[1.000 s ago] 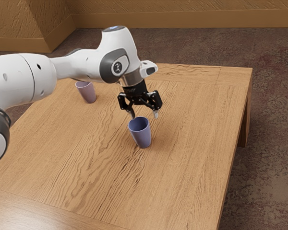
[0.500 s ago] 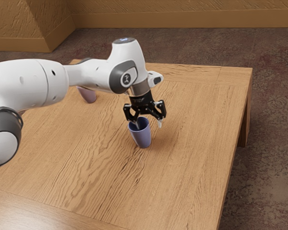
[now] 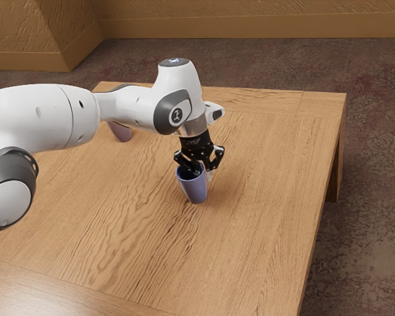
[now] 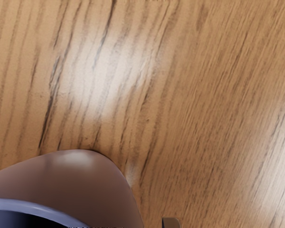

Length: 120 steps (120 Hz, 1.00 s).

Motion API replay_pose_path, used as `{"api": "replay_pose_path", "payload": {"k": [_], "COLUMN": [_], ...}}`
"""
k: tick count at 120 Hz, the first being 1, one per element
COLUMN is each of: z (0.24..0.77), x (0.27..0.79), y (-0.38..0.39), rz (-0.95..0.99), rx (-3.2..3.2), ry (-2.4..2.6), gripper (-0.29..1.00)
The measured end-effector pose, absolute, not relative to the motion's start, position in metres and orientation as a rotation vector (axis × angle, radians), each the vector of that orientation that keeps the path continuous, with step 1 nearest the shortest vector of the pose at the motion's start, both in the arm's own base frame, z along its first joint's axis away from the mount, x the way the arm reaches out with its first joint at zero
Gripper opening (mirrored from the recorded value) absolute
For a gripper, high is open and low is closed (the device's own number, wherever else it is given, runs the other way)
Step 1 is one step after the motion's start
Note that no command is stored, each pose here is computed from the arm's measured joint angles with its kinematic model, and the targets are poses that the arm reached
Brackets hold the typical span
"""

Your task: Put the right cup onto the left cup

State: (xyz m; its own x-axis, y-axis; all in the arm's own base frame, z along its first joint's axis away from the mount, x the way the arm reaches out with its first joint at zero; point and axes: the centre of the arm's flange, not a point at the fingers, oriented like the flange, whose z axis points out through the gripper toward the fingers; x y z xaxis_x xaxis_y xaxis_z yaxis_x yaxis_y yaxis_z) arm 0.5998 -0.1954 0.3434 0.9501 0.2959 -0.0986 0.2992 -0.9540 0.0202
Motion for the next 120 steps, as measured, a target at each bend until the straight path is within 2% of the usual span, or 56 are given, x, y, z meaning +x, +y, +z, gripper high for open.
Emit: {"api": "replay_pose_path", "payload": {"k": [29,80,100,120], "z": [0.342,0.360,0.403,0.442], "x": [0.599,0.601,0.619,0.646], "y": [-0.193,-0.187,-0.141,-0.055], "rz": [-0.154,-0.110,-0.020,0.063], "rx": [3.069,3.107,3.131,3.099], "ry": [0.512,0.530,0.611,0.809], "gripper": [-0.07,-0.08,-0.08,-0.08]}}
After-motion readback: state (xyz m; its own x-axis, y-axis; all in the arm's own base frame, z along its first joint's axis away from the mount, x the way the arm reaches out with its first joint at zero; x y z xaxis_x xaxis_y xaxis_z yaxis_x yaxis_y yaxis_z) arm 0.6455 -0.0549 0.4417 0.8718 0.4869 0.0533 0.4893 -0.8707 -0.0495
